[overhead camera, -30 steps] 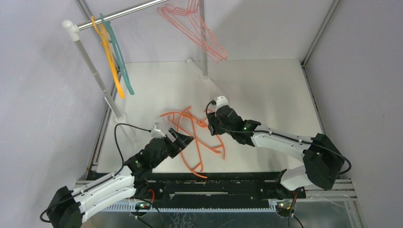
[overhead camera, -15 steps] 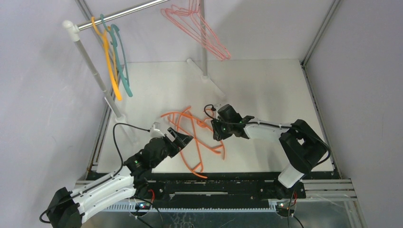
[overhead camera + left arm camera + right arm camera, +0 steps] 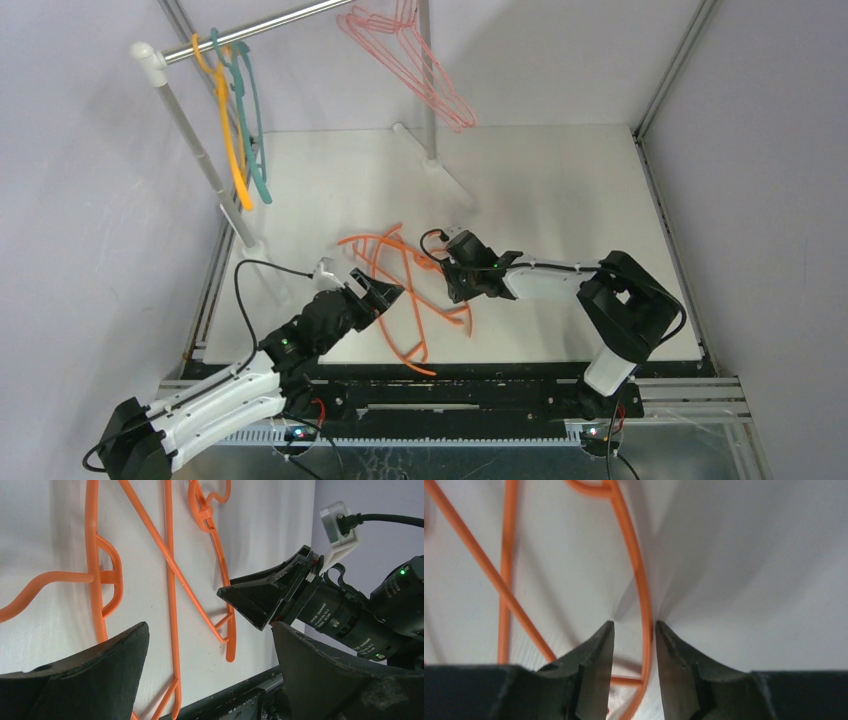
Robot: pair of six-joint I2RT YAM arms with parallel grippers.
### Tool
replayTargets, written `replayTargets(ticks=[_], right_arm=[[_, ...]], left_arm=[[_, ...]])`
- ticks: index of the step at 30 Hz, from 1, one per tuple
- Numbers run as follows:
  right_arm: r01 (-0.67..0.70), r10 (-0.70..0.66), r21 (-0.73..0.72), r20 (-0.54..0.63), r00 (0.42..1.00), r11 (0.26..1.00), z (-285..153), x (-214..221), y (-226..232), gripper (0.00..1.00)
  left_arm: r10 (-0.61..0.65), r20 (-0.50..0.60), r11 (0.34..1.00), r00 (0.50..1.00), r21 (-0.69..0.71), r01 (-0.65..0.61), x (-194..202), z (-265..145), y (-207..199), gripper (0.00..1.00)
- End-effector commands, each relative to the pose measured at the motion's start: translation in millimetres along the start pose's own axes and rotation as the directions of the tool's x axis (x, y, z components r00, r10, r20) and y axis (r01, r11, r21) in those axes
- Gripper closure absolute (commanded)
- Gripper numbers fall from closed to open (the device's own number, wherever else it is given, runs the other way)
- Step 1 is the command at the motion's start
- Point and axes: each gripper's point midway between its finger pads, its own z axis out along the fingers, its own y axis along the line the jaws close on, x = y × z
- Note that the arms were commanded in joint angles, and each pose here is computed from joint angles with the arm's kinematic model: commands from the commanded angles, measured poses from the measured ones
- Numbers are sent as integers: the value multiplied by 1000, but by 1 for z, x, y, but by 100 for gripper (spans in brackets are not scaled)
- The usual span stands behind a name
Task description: Organize the hangers
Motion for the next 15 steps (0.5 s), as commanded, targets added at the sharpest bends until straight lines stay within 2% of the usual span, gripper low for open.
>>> replayTargets(ticks=[1,5,6,8,12,15], right_arm=[[-44,46,87,-12,999,995,9,10,-11,55],[-55,58,99,-27,998,994,13,17,-15,57],[-55,58,97,-33,998,994,13,19,-14,64],[-49,52,79,-43,998,996,14,21,-11,97],[-31,33,79,-17,999,996,9,15,-9,100],[5,-9,76,53,999,997,-10,-1,-1,100]], left_arm=[[8,33,999,999,53,-10,-11,-3,-23,2],[9,37,999,999,53,-11,-12,-4,-21,2],[8,40,998,999,54,-10,-12,-4,-22,3],[9,42,999,999,53,-11,-13,-5,-21,2],[11,41,999,999,51,-13,-12,-4,-21,2],[11,42,999,999,51,-14,-13,-4,-21,2]])
